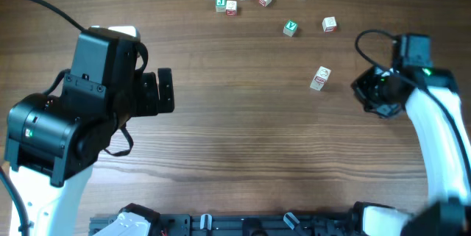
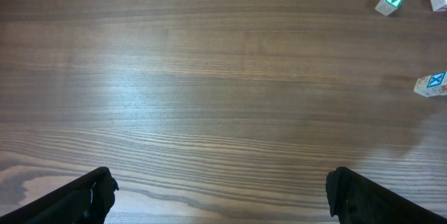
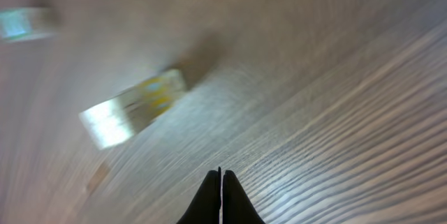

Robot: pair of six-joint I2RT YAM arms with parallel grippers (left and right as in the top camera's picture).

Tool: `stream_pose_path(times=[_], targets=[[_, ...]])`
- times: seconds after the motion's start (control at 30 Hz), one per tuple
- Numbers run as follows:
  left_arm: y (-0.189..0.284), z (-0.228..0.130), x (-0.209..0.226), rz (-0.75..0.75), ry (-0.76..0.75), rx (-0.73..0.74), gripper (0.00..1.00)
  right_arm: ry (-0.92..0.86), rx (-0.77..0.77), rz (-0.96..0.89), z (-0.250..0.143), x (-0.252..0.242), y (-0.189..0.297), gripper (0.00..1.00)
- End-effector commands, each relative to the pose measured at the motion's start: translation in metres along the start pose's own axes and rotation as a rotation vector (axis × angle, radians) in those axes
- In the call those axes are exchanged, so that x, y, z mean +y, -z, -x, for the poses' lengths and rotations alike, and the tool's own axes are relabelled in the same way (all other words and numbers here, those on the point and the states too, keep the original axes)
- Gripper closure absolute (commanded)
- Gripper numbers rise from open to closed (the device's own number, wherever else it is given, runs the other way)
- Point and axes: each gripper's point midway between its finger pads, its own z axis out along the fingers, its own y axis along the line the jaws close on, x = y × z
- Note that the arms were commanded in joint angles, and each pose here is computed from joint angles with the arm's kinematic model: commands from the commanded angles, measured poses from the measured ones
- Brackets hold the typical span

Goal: Form a tower

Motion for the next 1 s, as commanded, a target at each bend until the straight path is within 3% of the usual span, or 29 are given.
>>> stream_pose_path(times=[0.0, 0.1, 0.17, 0.23, 0.53, 0.97], targets=[[0.000, 0.000, 0.004, 0.017, 0.014, -0.005, 0.00, 0.247, -0.208, 0.090, -0.003, 0.001, 0.063, 0.96], [0.000, 0.000, 0.004, 0.017, 0.015, -0.005, 0.00, 0.237, -0.295, 0.187, -0.029, -0.015, 0.070, 0.96], [0.000, 0.000, 0.004, 0.017, 0.014, -0.005, 0.00, 0.132, -0.289, 0.290, -0.042, -0.019, 0.048, 0.96], [0.000, 0.000, 0.004, 0.017, 0.014, -0.005, 0.00, 0.037, -0.225, 0.336, -0.050, -0.020, 0.019, 0.96], [0.000, 0.000, 0.004, 0.017, 0.014, -0.005, 0.00, -0.082, 0.135, 0.350, -0.061, -0.003, -0.099, 0.96], [0.000, 0.000, 0.004, 0.017, 0.015, -0.005, 0.00, -0.115, -0.032, 0.319, -0.024, -0.004, -0.110, 0.96]])
